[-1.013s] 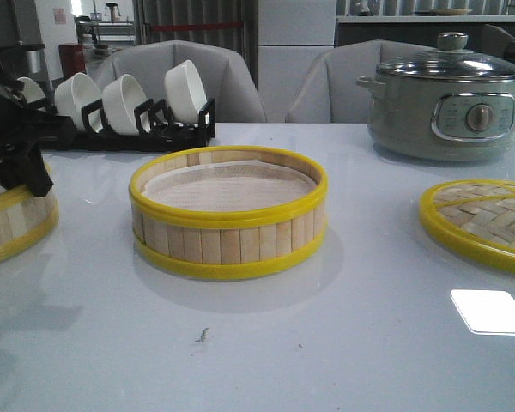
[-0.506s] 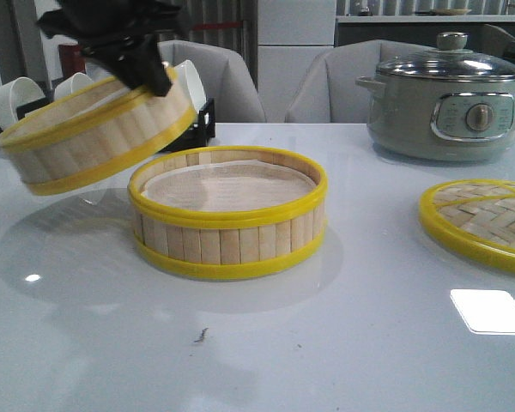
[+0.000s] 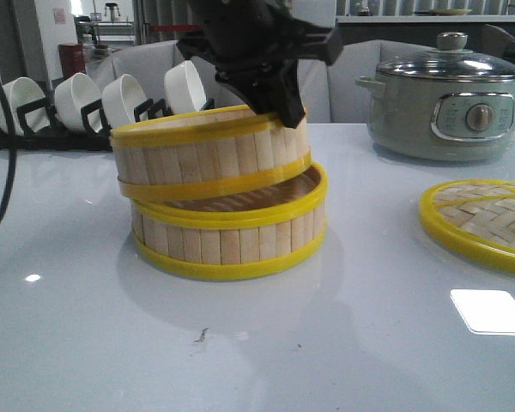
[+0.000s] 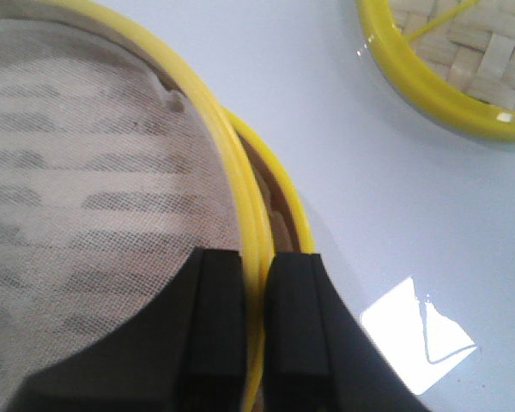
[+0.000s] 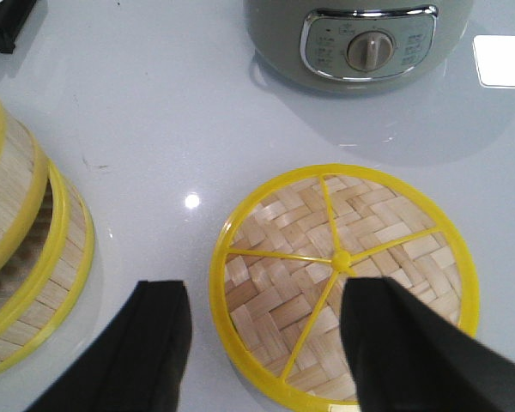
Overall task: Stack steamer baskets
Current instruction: 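Lift the basket with the left gripper and carry it over the middle basket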
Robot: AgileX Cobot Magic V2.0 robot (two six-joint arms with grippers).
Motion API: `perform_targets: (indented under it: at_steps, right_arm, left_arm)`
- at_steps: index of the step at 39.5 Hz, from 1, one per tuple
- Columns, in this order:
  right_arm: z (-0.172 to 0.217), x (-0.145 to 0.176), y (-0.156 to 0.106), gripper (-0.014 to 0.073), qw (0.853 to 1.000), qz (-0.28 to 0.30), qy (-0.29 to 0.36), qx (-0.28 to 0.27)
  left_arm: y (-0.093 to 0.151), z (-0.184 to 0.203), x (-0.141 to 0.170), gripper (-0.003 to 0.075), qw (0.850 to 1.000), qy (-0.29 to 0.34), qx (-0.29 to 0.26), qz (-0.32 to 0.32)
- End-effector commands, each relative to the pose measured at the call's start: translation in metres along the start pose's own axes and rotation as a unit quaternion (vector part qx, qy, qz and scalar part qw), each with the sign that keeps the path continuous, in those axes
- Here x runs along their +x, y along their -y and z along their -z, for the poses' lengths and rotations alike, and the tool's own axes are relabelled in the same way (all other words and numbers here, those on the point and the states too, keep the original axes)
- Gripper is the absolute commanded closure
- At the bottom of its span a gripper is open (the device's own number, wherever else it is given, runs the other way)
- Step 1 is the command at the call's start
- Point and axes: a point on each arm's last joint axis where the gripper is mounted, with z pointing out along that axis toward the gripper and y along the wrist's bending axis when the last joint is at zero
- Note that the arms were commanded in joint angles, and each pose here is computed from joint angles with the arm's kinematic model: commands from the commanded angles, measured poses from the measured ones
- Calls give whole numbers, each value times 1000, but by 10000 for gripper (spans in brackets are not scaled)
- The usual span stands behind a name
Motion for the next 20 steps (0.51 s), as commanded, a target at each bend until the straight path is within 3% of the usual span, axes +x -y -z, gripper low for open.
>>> perform_targets:
  at_steps: [1, 10, 20]
  right_arm:
    - [13, -19, -1, 99, 998, 7, 62, -1]
    - [13, -19, -1, 99, 998, 7, 62, -1]
    - [13, -18, -1, 99, 998, 7, 59, 0]
  left_arm:
    - [18, 26, -19, 627, 998, 66, 12, -13]
    - [37, 13, -15, 626, 998, 51, 28, -26]
    - [41, 13, -12, 627, 998, 38, 34, -26]
